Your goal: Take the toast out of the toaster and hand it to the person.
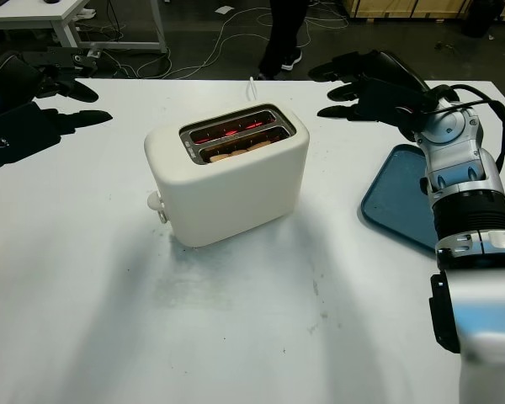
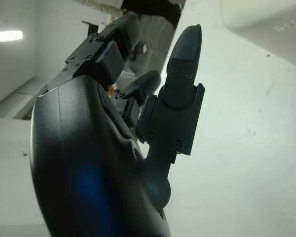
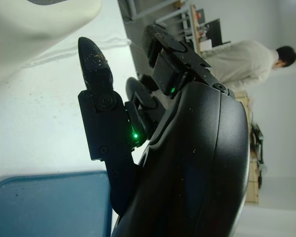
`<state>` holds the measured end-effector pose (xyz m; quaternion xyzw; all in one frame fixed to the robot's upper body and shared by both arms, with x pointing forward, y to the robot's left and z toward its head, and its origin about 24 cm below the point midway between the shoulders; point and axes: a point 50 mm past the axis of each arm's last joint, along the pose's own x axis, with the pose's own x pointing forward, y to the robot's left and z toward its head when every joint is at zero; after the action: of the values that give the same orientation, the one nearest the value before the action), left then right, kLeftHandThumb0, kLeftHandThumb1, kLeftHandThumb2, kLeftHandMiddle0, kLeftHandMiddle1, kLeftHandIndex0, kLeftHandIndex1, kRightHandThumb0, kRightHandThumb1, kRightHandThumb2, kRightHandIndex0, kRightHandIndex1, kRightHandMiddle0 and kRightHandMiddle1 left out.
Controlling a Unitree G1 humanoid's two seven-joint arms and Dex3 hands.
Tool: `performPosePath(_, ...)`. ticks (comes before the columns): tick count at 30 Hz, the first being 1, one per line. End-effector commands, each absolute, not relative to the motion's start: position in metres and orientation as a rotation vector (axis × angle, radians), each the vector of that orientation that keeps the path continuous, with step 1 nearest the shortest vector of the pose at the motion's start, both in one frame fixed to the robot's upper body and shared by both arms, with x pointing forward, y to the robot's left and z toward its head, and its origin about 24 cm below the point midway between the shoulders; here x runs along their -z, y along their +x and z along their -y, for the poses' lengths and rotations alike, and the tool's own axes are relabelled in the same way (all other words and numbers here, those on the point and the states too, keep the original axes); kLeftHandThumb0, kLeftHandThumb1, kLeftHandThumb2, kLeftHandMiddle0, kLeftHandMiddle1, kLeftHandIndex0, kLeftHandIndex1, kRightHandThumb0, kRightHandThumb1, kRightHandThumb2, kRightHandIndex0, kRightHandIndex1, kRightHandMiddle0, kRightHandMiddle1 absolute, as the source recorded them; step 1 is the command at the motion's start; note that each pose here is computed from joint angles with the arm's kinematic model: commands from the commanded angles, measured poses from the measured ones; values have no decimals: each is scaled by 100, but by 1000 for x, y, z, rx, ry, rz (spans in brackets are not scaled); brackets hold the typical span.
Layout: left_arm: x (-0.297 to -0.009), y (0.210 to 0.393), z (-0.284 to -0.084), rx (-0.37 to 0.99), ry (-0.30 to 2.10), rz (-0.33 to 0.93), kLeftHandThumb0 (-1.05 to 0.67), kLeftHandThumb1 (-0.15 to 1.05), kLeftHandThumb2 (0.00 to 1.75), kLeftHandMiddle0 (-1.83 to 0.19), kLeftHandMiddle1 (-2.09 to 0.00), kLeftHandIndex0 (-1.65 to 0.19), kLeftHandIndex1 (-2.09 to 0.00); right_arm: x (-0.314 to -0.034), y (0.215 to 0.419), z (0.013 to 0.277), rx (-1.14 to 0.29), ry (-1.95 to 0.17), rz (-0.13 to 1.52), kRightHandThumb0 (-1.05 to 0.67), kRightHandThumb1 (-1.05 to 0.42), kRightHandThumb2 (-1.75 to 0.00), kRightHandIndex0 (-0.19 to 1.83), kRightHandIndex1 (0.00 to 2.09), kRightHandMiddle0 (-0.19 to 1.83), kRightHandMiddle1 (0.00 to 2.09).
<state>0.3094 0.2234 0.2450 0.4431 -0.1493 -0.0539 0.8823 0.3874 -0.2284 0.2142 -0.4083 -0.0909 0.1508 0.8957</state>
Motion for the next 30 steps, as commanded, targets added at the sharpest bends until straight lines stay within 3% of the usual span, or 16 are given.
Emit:
performPosePath(1,-247,308,-222,112,928,317,-39,88,0,-47,-75,-60,-23,-217,387,227,-312,-857,209,-45,-87,0,76,1,69,1)
performPosePath(30,-245,308,-222,114,934,297,-41,88,0,-48,-72,-61,-20,-211,385,228,-316,-834,192,-41,-88,0,72,0,66,0)
